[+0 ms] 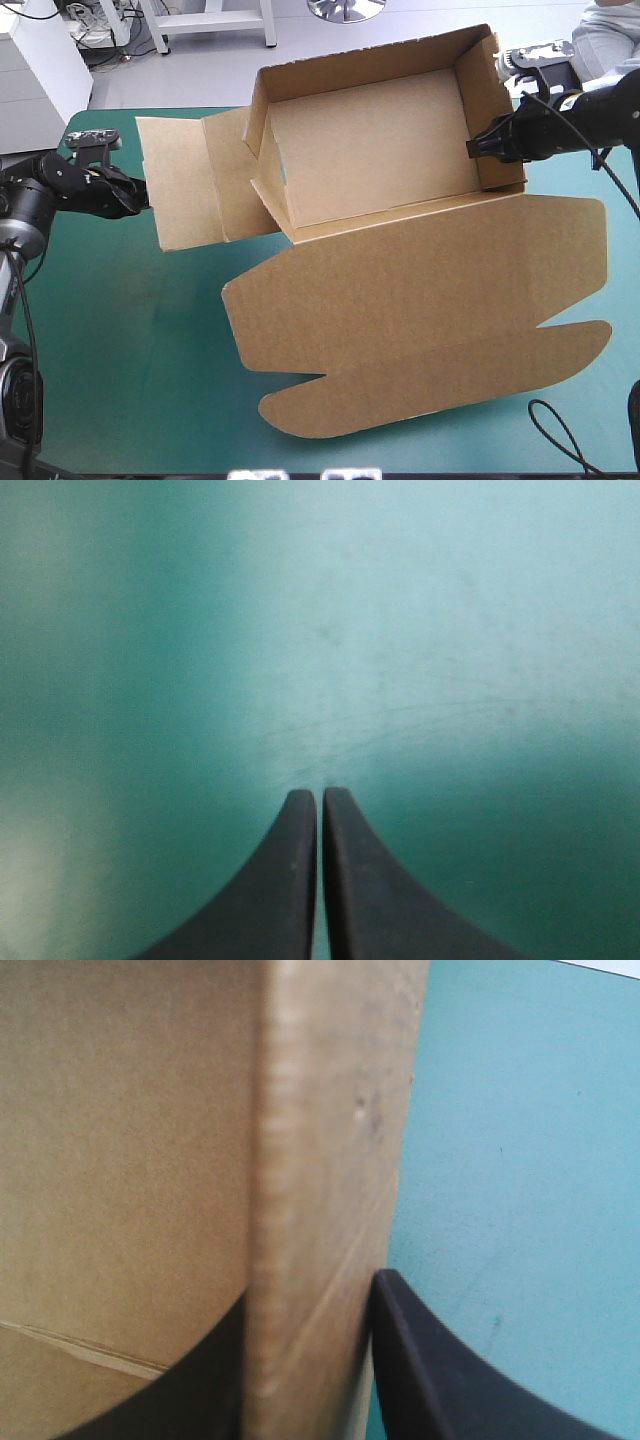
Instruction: Fold the box
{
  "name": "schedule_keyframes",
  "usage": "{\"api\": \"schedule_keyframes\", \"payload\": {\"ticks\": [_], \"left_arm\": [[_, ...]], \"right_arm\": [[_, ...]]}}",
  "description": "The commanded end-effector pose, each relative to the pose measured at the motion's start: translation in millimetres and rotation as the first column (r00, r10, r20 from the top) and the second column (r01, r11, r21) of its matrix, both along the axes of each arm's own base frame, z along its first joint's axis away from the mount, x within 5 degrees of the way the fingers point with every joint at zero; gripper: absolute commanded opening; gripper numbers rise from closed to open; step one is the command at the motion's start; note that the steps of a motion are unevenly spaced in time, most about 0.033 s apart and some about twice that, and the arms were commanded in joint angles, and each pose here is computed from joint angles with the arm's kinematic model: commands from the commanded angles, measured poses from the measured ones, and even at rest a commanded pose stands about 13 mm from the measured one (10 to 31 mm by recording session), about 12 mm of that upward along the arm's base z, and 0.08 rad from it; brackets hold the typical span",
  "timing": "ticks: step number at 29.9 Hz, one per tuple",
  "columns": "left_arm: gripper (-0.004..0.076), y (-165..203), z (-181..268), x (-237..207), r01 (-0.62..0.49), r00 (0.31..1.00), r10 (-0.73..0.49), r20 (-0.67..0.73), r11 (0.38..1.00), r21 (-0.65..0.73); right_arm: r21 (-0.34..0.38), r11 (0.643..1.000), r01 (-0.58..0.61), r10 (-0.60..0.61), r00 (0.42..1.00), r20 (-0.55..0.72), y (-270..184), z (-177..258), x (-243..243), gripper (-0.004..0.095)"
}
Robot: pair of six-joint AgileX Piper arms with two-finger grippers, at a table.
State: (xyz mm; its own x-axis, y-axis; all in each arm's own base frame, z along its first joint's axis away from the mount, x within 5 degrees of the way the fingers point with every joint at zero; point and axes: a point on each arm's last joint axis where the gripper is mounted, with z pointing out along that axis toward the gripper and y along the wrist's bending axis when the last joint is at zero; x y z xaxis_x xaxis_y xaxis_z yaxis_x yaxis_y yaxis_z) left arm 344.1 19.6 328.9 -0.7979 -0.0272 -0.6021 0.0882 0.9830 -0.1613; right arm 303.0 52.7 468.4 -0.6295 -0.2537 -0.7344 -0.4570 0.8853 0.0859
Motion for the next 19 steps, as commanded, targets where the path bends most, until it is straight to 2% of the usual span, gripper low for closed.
{"api": "schedule_keyframes", "payload": {"ticks": [1,6,13,17,19], "left_arm": [[0.0005,-14,16,6,0.058,0.992,-0.041,0.115,0.988,-0.143],[0.0005,-44,12,14,0.224,0.970,-0.181,0.161,0.924,-0.309],[0.0005,-83,19,8,0.428,0.903,-0.358,0.238,0.802,-0.417],[0.0005,-92,27,-1,0.506,0.862,-0.431,0.268,0.688,-0.520],[0.0005,-96,32,-9,0.577,0.812,-0.498,0.305,0.603,-0.551]], "right_arm": [[0.053,0.998,-0.021,0.017,0.998,0.057,1,21,-20,-0.0019],[0.053,0.998,-0.021,0.017,0.998,0.057,1,21,-20,-0.0019],[0.048,0.999,-0.018,0.015,0.998,0.058,1,21,-20,-0.0019],[0.034,0.999,-0.010,0.008,0.998,0.058,0,21,-19,-0.0019],[0.021,1.000,-0.001,0.000,0.998,0.058,-2,20,-19,-0.0019]]}}
